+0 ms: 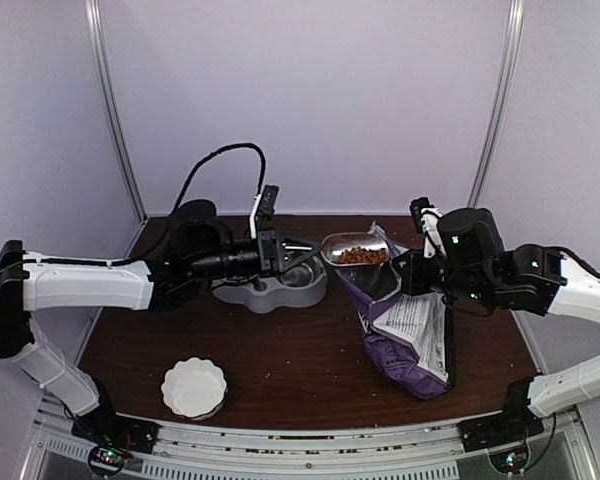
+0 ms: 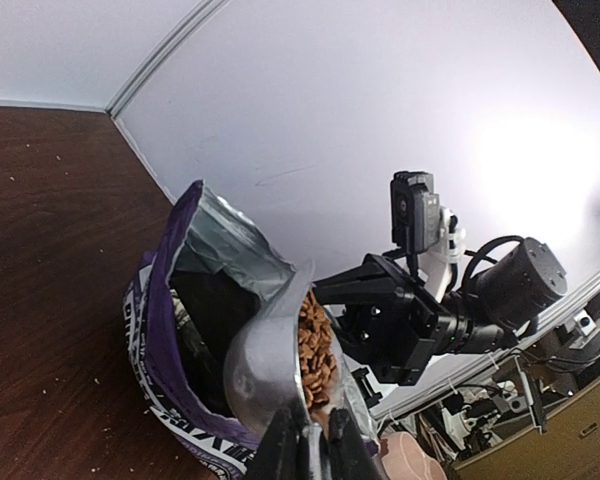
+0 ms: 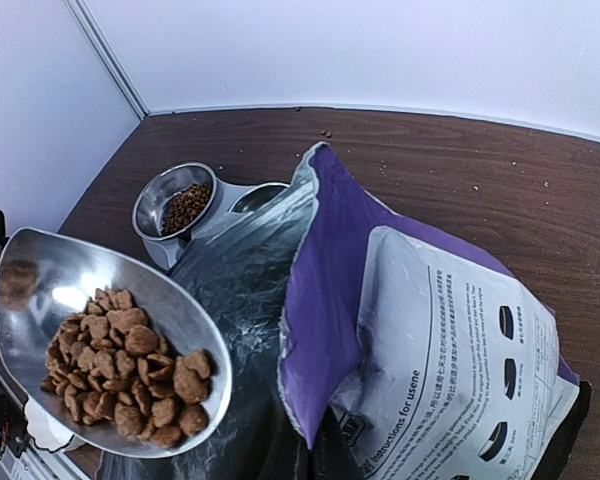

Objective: Serve the pet food

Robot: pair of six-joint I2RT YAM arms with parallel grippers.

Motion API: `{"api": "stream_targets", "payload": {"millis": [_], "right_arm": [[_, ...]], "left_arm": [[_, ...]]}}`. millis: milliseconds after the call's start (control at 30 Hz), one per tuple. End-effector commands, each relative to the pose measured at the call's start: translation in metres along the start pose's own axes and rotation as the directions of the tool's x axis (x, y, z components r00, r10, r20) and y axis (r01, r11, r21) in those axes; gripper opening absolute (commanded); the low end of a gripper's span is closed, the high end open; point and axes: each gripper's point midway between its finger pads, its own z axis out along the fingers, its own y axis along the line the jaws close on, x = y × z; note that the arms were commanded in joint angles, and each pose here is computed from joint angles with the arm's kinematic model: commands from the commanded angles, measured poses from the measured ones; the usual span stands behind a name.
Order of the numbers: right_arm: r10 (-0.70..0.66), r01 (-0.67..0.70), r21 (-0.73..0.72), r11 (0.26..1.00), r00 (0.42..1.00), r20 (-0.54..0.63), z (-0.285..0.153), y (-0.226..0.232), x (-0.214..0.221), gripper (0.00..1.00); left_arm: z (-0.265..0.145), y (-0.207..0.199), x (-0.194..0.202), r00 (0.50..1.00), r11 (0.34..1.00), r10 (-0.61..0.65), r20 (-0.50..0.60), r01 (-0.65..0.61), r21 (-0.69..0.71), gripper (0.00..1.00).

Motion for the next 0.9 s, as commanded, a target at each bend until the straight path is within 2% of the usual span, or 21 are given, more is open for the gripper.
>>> {"api": "stream_targets", "payload": {"millis": [0, 167, 333, 600, 867], "right_arm": [[0.019, -0.020, 0.026, 0.999, 0.999, 0.030, -0.005, -0.009, -0.005, 0.00], [0.024, -0.025, 0.030, 0.999, 0.999, 0.028, -0.004, -0.010, -0.005, 0.00], [0.026, -0.027, 0.030, 0.999, 0.999, 0.028, -0.003, -0.011, -0.005, 0.00], [0.029, -0.030, 0.037, 0.999, 0.999, 0.027, -0.003, -0.014, -0.004, 0.00], [0.032, -0.033, 0.041, 0.999, 0.999, 0.023, -0.001, -0.016, -0.002, 0.00]], "left_arm": [[-0.010, -0.035, -0.017, 0.999, 0.991, 0.011, 0.050, -0.018, 0.136, 0.00], [-0.014, -0.049, -0.022, 0.998, 0.980, -0.007, 0.062, -0.006, 0.201, 0.00], [-0.019, -0.041, -0.029, 0.997, 0.981, -0.035, 0.074, 0.020, 0.194, 0.00], [-0.046, 0.007, -0.044, 0.988, 0.999, -0.051, 0.143, 0.052, -0.002, 0.00], [-0.079, 0.050, -0.055, 0.981, 0.981, -0.025, 0.192, 0.060, -0.183, 0.00]]}}
